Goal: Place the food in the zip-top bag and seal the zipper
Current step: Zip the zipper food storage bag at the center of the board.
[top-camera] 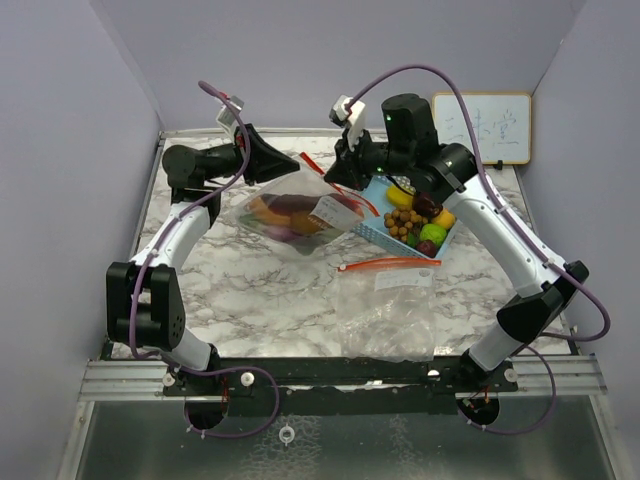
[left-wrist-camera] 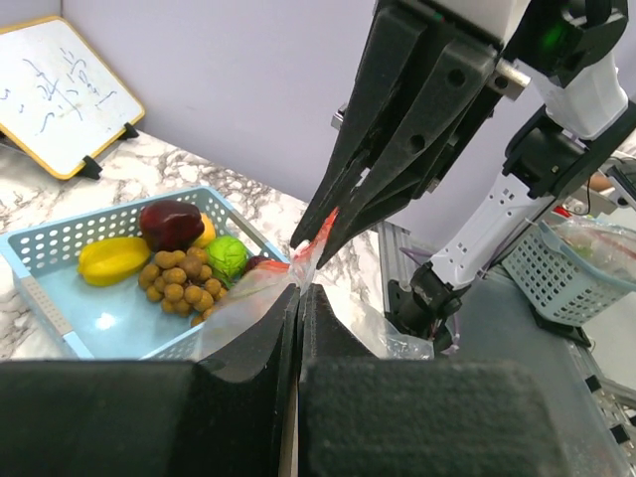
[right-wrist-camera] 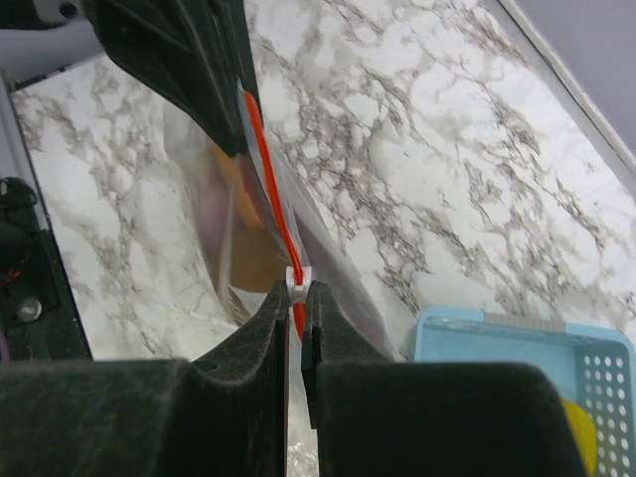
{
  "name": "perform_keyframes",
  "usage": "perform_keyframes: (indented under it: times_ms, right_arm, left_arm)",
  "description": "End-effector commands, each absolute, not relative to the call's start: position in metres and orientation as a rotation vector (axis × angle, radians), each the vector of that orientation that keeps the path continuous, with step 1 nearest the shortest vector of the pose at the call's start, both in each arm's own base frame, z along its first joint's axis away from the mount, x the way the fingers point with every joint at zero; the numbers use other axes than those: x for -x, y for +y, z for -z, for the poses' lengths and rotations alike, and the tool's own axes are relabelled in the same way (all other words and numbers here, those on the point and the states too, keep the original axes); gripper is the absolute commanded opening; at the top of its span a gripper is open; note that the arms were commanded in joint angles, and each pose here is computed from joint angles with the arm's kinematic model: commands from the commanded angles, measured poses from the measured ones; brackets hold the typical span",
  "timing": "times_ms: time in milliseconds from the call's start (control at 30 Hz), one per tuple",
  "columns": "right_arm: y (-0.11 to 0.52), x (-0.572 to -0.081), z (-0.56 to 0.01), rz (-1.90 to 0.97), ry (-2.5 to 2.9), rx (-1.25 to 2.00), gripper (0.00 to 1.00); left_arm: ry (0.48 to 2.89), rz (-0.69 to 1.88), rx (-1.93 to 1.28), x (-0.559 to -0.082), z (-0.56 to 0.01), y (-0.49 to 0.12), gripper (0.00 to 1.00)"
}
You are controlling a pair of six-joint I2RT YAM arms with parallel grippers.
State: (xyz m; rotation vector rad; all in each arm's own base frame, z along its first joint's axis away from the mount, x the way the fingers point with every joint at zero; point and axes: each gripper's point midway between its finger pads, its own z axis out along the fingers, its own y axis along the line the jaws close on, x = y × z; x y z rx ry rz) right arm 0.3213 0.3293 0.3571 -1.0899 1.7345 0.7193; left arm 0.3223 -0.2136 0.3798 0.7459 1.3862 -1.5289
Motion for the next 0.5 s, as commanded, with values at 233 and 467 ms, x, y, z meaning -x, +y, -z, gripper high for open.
perform_keyframes:
  times_ms: [233,467]
  right_arm:
    - [0.253,-0.328,-0.278,-0.366,2.033,0.951,0.02]
    - [0.208,-0.319,-0.236,-0.203,2.184,0.824,0.02]
  left_arm:
    - [1.312,1.354,-0.573,-0.355,-0.409,-0.168,0.00]
    - [1.411,1.318,-0.493,-0.377,-0.391,-0.151,0.00]
